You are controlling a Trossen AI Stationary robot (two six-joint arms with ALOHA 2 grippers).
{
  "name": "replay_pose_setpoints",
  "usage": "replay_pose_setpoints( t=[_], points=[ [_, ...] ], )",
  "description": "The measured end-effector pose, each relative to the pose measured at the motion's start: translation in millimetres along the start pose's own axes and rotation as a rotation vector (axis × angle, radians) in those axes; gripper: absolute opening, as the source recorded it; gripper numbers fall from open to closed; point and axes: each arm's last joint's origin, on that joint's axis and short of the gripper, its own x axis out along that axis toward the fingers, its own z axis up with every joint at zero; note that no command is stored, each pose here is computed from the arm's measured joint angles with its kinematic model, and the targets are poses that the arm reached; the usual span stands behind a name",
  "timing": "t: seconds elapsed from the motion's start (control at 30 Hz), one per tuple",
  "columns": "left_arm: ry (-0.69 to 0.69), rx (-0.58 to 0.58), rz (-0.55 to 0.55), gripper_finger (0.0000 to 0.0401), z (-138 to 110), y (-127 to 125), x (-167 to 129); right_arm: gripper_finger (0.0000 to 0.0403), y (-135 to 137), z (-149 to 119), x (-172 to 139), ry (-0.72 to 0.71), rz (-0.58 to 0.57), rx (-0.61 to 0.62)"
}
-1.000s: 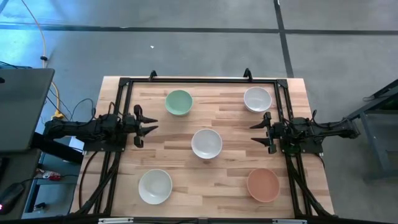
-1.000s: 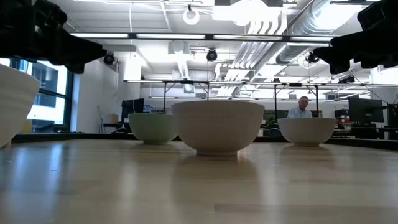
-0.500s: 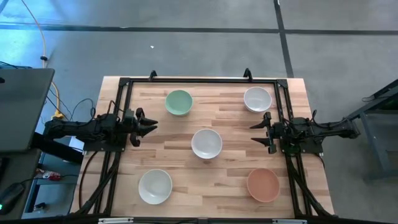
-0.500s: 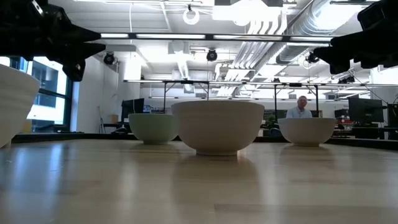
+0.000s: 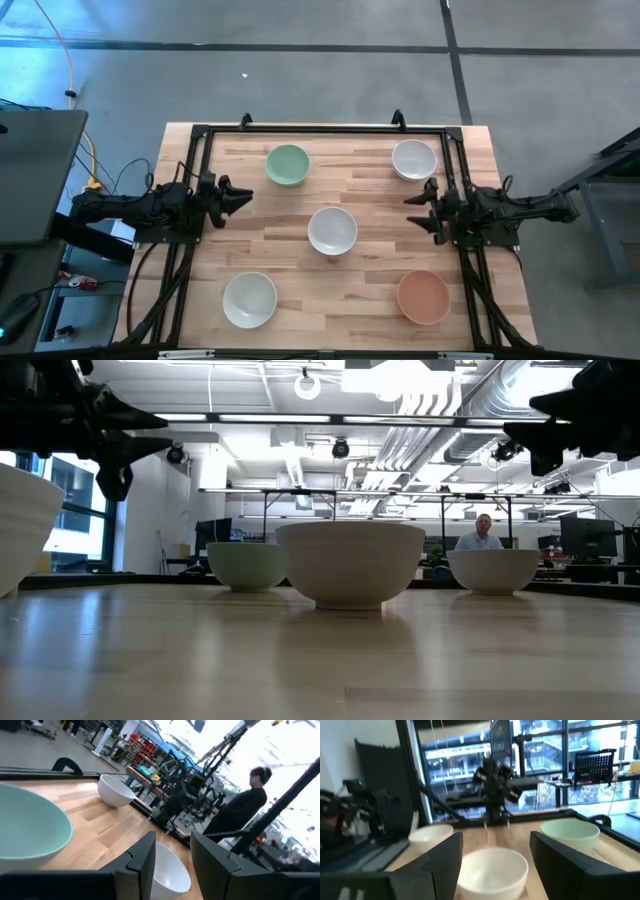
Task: Nest bowls inside each other
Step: Stack the top white bowl on the middle white bowl
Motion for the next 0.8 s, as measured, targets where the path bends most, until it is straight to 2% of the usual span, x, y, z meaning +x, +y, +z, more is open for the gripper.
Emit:
replay_pose_setpoints(
  t=[0.17, 0.23, 0.37, 0.47, 0.6, 0.8],
  points=[
    [0.002, 0.058, -0.004, 0.0113, -0.1, -0.1, 0.0, 0.0224, 0.4, 4.7, -0.2, -0.049, 0.005, 0.022],
    [0.002, 0.077, -0.004, 0.0113, -0.1, -0.1, 0.0, 0.0224, 0.6, 6.6, -0.3, -0.068, 0.01, 0.099],
    [0.003, 0.086, -0.008, 0.0113, -0.1, -0.5, 0.0, 0.0224, 0.6, 8.9, -0.5, -0.092, 0.016, 0.335],
    [0.009, 0.069, -0.019, 0.0113, -0.3, -0.8, -0.1, 0.0224, -1.3, 9.0, -0.6, -0.11, -0.044, 0.427],
    [0.031, 0.046, -0.05, 0.0113, -1.0, -1.7, -0.1, 0.0224, -2.6, 8.7, -0.7, -0.121, -0.083, 0.48],
    [0.021, 0.102, -0.024, 0.0113, -1.1, -0.7, -0.1, 0.0224, -2.7, 7.7, -0.6, -0.113, -0.086, 0.516]
  ],
)
